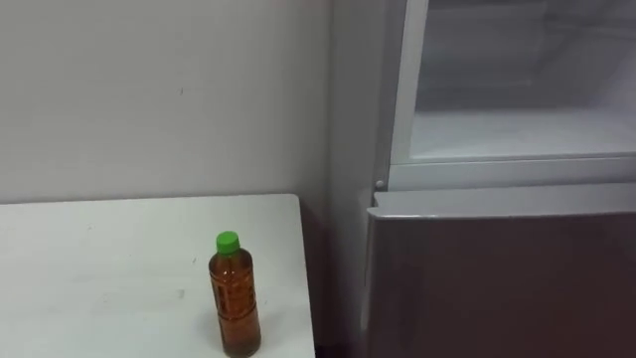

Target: Put the bottle in the upper fridge

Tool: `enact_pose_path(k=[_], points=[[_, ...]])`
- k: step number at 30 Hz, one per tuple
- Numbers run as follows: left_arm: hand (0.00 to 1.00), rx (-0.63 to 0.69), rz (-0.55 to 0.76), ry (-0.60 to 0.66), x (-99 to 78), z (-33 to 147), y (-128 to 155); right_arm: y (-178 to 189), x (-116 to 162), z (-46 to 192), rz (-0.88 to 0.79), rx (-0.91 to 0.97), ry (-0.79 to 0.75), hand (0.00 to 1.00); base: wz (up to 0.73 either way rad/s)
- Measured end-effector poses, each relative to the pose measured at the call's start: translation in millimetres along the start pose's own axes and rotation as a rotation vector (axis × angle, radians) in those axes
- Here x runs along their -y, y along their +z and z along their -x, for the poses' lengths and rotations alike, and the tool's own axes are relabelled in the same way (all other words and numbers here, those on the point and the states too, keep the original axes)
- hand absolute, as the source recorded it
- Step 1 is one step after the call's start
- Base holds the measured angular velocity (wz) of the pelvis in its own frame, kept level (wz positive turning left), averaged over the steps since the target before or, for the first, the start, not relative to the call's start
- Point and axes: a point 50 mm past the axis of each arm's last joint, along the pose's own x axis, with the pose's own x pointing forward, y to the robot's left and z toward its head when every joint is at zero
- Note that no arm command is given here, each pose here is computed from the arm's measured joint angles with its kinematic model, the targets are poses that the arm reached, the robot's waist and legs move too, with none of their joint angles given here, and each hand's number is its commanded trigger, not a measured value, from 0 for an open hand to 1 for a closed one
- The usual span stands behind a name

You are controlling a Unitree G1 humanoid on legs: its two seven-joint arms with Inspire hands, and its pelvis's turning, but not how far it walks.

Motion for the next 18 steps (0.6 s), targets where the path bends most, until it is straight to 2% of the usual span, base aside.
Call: enact_pose_path(k=[7,12,18], points=[[0.00,0.024,-0.070,0.009,-1.0,-0.3,2.0,23.3,-7.6,-0.9,0.026,0.110,0.020,0.00,0.00],[0.00,0.074,-0.094,0.007,0.0,-4.1,17.0,70.2,-26.0,7.3,0.079,0.351,0.114,0.00,0.00],[0.00,0.096,-0.097,-0.025,-0.3,-5.7,23.8,89.1,-41.7,19.5,0.112,0.467,0.228,0.00,-0.01]])
